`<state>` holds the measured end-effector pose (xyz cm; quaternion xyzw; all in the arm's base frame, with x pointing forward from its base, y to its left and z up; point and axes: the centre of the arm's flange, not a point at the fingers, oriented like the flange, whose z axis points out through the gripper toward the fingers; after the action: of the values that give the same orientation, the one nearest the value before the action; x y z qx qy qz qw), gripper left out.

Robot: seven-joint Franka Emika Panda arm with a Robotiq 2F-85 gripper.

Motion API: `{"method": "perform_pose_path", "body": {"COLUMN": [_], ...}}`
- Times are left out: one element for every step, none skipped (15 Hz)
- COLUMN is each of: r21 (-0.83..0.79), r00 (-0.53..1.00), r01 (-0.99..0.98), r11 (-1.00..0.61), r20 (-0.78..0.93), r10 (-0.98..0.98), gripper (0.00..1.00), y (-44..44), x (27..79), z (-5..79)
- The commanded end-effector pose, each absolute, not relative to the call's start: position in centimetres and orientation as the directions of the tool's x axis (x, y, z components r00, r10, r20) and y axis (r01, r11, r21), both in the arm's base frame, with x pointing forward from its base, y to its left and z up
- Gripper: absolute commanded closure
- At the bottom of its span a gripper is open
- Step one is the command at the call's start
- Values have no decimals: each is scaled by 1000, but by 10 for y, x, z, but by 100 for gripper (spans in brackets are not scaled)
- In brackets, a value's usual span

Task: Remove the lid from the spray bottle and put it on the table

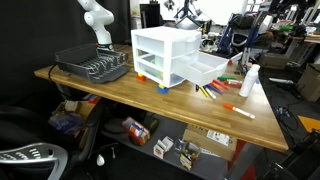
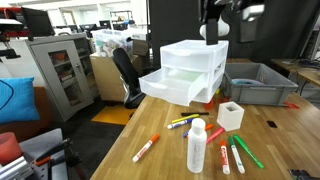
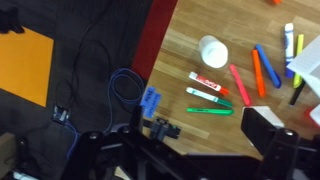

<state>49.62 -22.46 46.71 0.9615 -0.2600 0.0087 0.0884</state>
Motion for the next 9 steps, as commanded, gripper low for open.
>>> {"method": "perform_pose_path", "body": {"r21": [167,167,169,171,173,174,174,174,174], "r00": [749,802,780,770,765,764,762,761,761], "r01": [-654,-594,-620,-632,-638,-639,-642,-642,-643], "r11": [-738,-787,-766,-756,-751,-749,-747,-746,-746], "r20": [8,42,35,32,32,32,33,33,32], "r10": [-662,-596,-624,-637,-643,-645,-647,-648,-648], "gripper": [0,0,0,0,0,0,0,0,0], "y": [-262,-259,-266,-266,-264,-261,-261,-261,-261], "x": [487,479,475,476,479,481,482,482,482], "z": [461,467,463,460,459,458,458,459,459]}}
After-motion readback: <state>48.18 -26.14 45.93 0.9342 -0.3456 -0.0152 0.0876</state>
